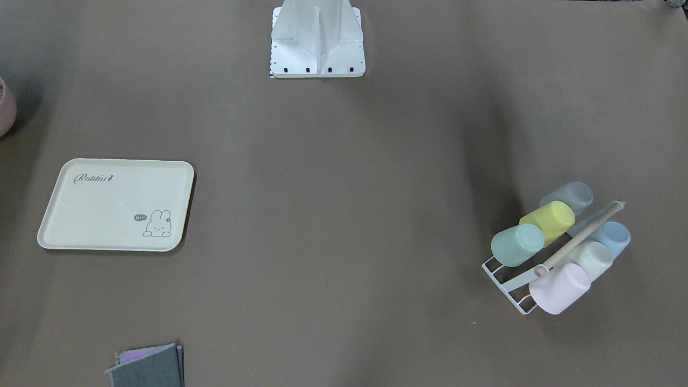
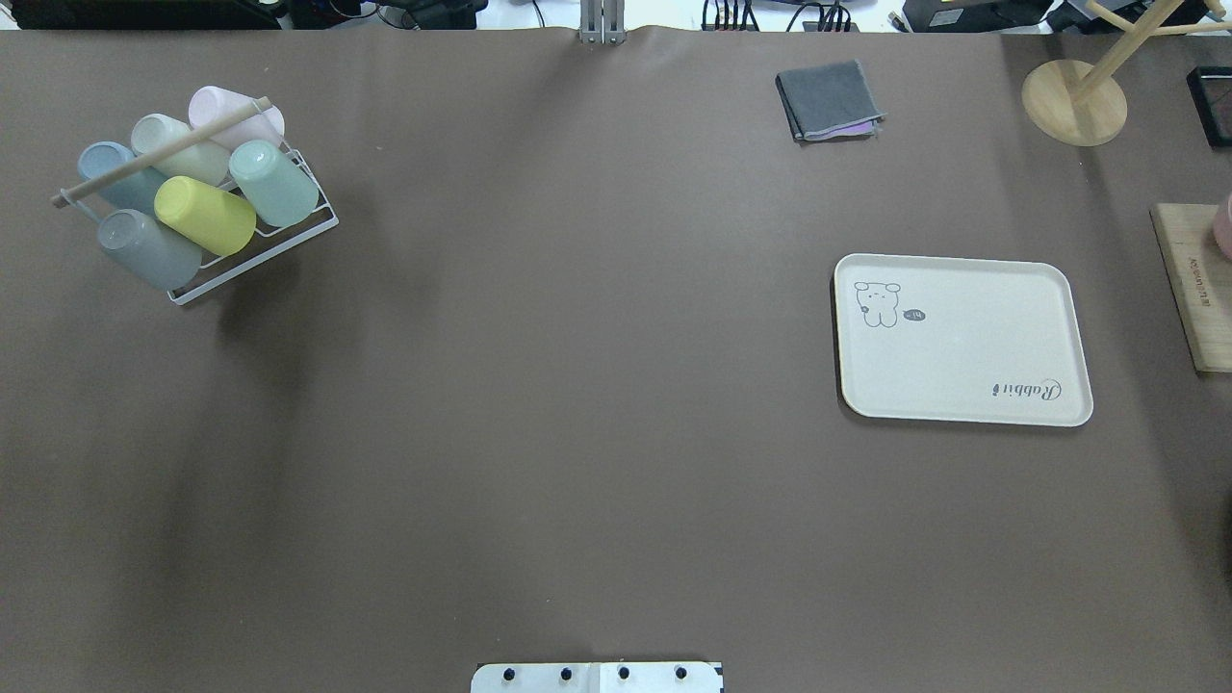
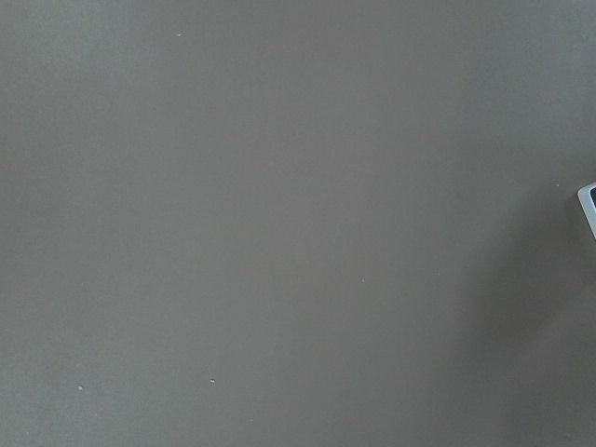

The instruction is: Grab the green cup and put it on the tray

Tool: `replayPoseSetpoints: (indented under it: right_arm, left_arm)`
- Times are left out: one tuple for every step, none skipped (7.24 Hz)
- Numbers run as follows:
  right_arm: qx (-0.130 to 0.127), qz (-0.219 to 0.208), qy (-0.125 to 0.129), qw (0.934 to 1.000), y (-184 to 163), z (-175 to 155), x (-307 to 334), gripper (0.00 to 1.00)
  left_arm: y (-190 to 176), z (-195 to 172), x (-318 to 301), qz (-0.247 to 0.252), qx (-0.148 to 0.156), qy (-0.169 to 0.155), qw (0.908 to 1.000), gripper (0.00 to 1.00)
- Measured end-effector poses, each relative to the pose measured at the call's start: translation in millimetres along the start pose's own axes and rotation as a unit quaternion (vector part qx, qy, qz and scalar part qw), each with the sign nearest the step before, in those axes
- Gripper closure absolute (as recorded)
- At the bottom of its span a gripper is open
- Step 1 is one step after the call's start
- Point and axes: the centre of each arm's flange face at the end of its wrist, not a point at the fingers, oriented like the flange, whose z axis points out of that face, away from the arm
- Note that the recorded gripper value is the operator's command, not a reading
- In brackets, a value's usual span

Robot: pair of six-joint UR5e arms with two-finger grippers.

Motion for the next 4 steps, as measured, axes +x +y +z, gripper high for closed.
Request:
replayPoseSetpoints:
  right_arm:
    - [0.001,-0.001,-0.004,1.0000,-0.1,-1.0,-1.5,0.00]
    - [0.002,-0.002,-0.008,1.0000,0.0,-2.6,-3.5,0.00]
    - [0.004,-0.003,-0.013,0.9999,0.3,-4.8,-6.2,0.00]
    - [0.005,-0.004,-0.019,0.9998,0.5,-6.0,-8.3,0.00]
  left_arm:
    - [-0.1,0.1,0.3,0.000,0.000,0.000,1.0000,0.01]
    - [0.0,0.7,0.0,0.000,0.000,0.000,1.0000,0.01]
    - [0.2,1.3,-0.6,0.000,-0.001,0.000,1.0000,0.01]
    - [0.2,1.3,-0.5,0.000,-0.001,-0.001,1.0000,0.01]
